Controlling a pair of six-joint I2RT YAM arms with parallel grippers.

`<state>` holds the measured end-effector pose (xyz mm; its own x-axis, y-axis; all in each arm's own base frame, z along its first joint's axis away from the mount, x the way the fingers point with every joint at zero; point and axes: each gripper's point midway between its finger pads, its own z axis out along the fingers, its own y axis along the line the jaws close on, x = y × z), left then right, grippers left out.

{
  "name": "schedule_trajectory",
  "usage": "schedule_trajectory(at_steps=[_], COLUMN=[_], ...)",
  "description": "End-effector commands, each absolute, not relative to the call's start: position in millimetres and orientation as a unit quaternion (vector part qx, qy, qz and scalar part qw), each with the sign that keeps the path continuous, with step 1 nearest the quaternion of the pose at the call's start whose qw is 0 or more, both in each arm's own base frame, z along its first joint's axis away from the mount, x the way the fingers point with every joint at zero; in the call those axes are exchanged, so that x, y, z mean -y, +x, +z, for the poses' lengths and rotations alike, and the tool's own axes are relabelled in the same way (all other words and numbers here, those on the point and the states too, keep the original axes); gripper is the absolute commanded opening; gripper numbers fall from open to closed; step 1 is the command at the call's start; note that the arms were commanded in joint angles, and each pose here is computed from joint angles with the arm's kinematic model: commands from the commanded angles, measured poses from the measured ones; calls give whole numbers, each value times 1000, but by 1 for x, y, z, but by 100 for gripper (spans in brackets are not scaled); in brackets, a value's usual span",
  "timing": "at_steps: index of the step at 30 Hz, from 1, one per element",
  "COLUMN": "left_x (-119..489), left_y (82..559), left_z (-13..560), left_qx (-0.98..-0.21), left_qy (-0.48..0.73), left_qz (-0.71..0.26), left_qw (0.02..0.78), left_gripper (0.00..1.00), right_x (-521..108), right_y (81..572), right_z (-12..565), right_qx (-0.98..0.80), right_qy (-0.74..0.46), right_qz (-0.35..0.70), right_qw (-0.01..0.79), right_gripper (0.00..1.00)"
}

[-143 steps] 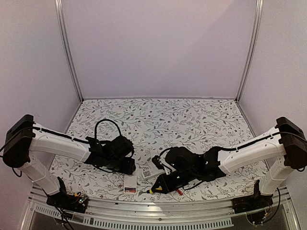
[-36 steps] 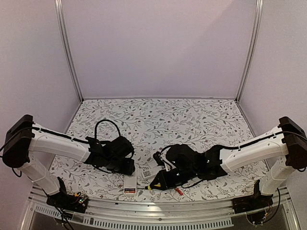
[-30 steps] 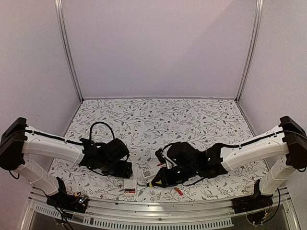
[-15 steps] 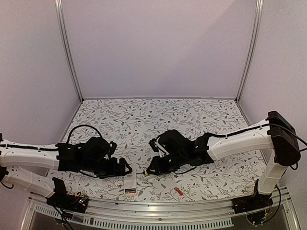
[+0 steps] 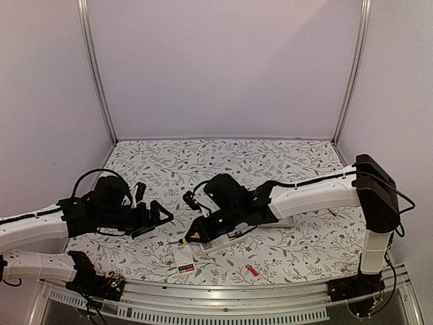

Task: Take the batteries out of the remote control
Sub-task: Adjust the remote control without the battery cover at the center of the board.

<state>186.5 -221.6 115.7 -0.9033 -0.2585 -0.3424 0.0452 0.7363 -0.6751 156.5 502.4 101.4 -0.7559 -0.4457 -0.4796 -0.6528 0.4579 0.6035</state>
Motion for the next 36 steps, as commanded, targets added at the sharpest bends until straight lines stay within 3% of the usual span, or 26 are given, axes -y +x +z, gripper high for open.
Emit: schedule_trajectory(at_steps=[1, 9, 13, 28, 36], left_x=[217, 201, 192, 186, 185], left_y=[198, 252, 266, 239, 235], left_z=[119, 146, 149, 139, 151], left_qx=[-905, -885, -880, -877, -869], left_qy=[3, 71, 90, 54, 63], left_qz=[-372, -369, -363, -399, -403], left_qw=[205, 276, 292, 263, 279], left_gripper=[96, 96, 95, 94, 94], right_x=[-488, -449, -453, -524, -501], right_y=[185, 203, 203, 154, 174], right_z=[109, 85, 86, 86, 99], right_qx=[-867, -929, -934, -892, -905], right_qy=[-299, -185, -146, -260, -221], right_qz=[354, 265, 277, 350, 312], right_qw=[186, 182, 171, 119, 185], right_gripper=[0, 0, 0, 0, 0])
